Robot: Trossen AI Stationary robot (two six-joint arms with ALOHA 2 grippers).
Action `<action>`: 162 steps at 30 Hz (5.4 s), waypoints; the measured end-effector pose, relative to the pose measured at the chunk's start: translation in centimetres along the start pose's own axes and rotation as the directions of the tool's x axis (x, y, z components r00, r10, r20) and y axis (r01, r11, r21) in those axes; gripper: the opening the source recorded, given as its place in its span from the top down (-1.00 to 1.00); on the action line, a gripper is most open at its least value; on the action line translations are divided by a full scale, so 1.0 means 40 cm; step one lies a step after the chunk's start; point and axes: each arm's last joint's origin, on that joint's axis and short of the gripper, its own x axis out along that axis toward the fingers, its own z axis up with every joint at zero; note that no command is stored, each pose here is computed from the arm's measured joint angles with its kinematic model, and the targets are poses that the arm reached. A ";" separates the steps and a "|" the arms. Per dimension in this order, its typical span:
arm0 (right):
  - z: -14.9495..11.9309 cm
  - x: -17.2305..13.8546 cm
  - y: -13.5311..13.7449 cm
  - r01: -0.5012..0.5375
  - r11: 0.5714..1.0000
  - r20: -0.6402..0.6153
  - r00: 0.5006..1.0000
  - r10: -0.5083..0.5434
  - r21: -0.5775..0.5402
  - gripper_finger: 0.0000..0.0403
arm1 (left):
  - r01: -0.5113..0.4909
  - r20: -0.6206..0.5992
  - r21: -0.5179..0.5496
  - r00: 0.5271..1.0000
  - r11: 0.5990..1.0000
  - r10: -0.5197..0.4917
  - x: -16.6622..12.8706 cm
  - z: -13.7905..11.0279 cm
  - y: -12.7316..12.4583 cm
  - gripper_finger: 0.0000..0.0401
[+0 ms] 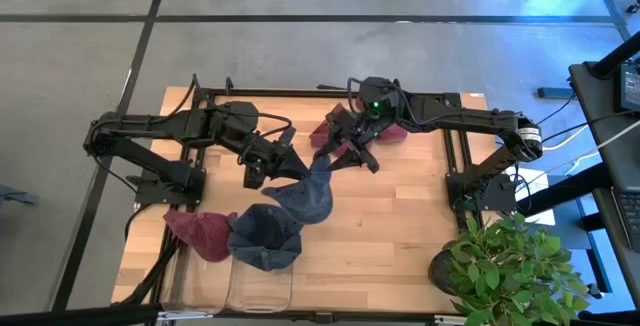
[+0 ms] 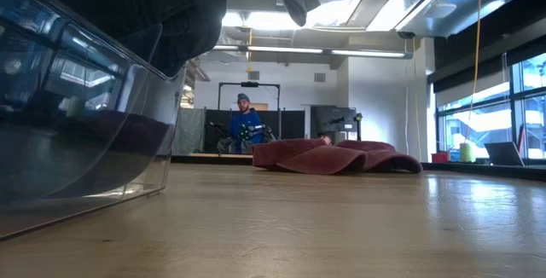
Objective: Pick & Place hat
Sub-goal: Put the blue cap into the right transparent bin
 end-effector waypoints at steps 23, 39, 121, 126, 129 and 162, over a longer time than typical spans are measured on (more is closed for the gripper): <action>-0.014 0.002 0.003 0.050 0.999 -0.045 0.998 -0.049 0.007 0.97 | -0.081 0.001 -0.084 0.997 0.993 0.082 0.000 0.003 0.020 0.44; 0.055 -0.072 0.073 0.211 0.977 -0.068 0.975 -0.212 -0.010 0.98 | -0.360 -0.369 -0.645 0.919 0.674 0.138 -0.076 -0.062 0.033 0.01; -0.013 -0.175 0.112 0.832 0.548 -0.379 0.535 -0.755 0.083 -0.03 | 0.028 0.046 -0.982 0.995 -0.185 -0.092 -0.166 0.241 0.107 0.99; -0.024 -0.179 0.115 0.847 0.515 -0.427 0.518 -0.741 0.133 -0.03 | 0.103 0.138 -0.973 0.977 -0.207 -0.161 -0.143 0.340 0.064 0.99; -0.029 -0.181 0.117 0.853 0.500 -0.446 0.510 -0.736 0.150 -0.03 | 0.113 0.165 -0.963 0.964 -0.243 -0.207 -0.123 0.399 0.031 0.99; -0.036 -0.134 0.165 0.812 0.567 -0.452 0.562 -0.693 0.140 -0.03 | -0.461 -0.337 -0.883 0.759 -0.093 -0.557 0.151 0.534 -0.286 0.99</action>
